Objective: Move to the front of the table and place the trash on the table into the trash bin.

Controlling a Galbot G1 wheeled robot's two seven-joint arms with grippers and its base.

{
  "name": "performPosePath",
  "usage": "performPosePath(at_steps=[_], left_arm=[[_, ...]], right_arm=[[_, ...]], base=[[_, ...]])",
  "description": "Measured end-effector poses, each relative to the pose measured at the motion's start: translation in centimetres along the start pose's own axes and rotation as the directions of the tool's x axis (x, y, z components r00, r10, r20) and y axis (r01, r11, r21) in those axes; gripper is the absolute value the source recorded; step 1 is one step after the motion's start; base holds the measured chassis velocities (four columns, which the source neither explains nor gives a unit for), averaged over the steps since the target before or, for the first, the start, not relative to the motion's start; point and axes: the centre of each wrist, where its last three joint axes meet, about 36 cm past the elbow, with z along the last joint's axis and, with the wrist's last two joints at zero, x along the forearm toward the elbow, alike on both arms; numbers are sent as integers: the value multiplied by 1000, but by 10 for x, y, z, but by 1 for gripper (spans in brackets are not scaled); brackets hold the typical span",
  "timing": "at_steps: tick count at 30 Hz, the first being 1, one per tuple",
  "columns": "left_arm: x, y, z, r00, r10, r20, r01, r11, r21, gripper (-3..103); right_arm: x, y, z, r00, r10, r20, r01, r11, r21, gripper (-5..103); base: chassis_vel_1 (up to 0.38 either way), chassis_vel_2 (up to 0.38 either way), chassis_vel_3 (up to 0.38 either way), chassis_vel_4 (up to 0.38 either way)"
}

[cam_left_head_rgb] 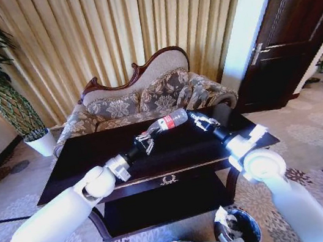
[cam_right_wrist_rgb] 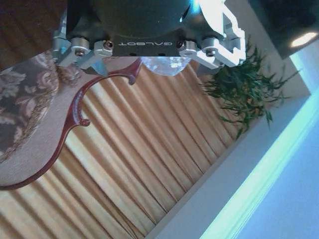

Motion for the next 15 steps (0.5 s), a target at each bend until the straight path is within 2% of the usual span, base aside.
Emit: performPosePath(at_steps=[8,15], left_arm=[[-5,0,6,1000,-7,15,8,1000,-13,4],[-27,-5,5,999,1,47,-1,1000,3,4]], right_arm=[[-1,1,4,1000,-8,-8,8,1000,-9,100],[-1,0,6,1000,0,-12,0,1000,26,100]], base=[[0,0,0,0],[0,0,0,0]])
